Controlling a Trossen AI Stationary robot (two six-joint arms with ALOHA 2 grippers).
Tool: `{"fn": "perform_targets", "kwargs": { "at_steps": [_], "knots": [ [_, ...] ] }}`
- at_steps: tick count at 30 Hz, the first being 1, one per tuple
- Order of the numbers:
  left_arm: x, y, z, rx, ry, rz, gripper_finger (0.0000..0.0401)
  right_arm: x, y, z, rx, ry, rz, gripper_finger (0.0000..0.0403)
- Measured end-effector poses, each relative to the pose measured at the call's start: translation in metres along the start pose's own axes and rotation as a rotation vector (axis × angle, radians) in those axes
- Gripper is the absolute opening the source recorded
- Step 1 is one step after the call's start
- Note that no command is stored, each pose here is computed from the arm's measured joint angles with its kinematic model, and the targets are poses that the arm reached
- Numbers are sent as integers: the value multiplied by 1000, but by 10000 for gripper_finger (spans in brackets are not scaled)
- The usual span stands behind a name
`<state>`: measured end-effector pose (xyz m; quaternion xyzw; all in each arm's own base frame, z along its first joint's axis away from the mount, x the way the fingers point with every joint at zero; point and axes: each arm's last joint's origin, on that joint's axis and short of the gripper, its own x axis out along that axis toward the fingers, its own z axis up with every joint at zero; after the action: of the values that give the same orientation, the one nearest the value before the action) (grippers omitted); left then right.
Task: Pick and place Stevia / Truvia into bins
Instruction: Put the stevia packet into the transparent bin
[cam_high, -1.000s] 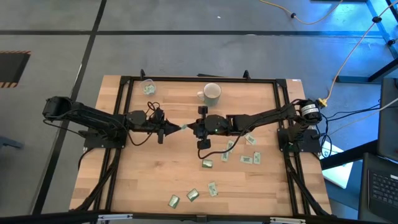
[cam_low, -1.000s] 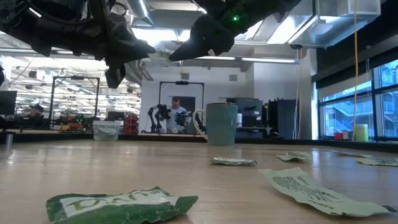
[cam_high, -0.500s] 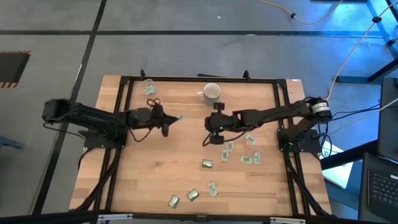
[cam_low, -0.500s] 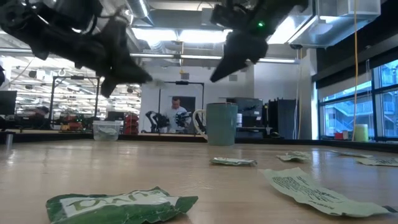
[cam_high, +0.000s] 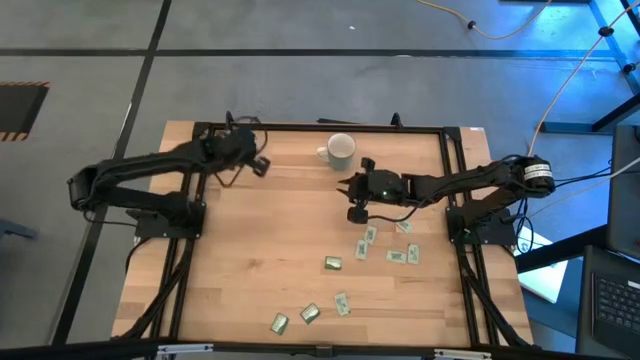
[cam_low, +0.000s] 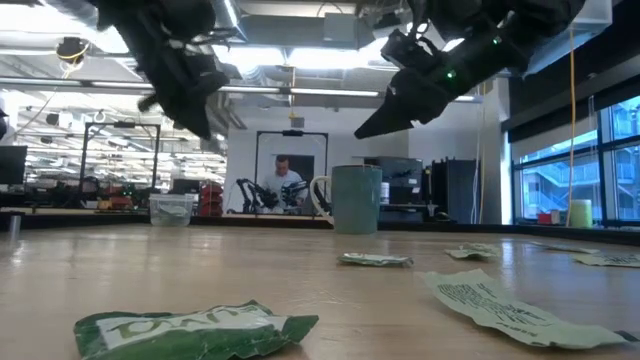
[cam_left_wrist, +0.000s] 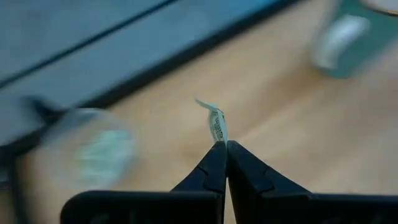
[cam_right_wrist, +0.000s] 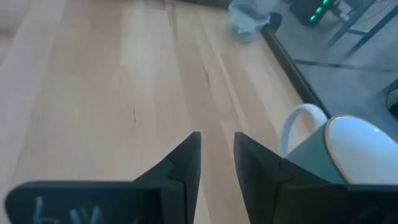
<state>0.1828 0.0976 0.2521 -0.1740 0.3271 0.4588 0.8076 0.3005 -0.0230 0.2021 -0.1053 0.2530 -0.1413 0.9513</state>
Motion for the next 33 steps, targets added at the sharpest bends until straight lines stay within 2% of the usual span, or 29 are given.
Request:
{"fn": "perform_targets", "kwargs": {
  "at_steps": [3, 6, 14, 22, 33],
  "knots": [
    [-7, 13, 16, 4, 18, 150, 3, 1, -1, 0, 3, -6, -5, 100],
    [-4, 23, 27, 9, 42, 239, 3, 1, -2, 0, 4, -7, -5, 100],
    [45, 37, 28, 60, 204, 413, 3, 1, -1, 0, 0, -4, -4, 100],
    [90, 48, 15, 125, 372, 513, 3, 1, -1, 0, 0, -4, -5, 100],
    [115, 49, 3, 162, 471, 542, 3, 1, -1, -1, -1, -3, -4, 100]
  ]
}}
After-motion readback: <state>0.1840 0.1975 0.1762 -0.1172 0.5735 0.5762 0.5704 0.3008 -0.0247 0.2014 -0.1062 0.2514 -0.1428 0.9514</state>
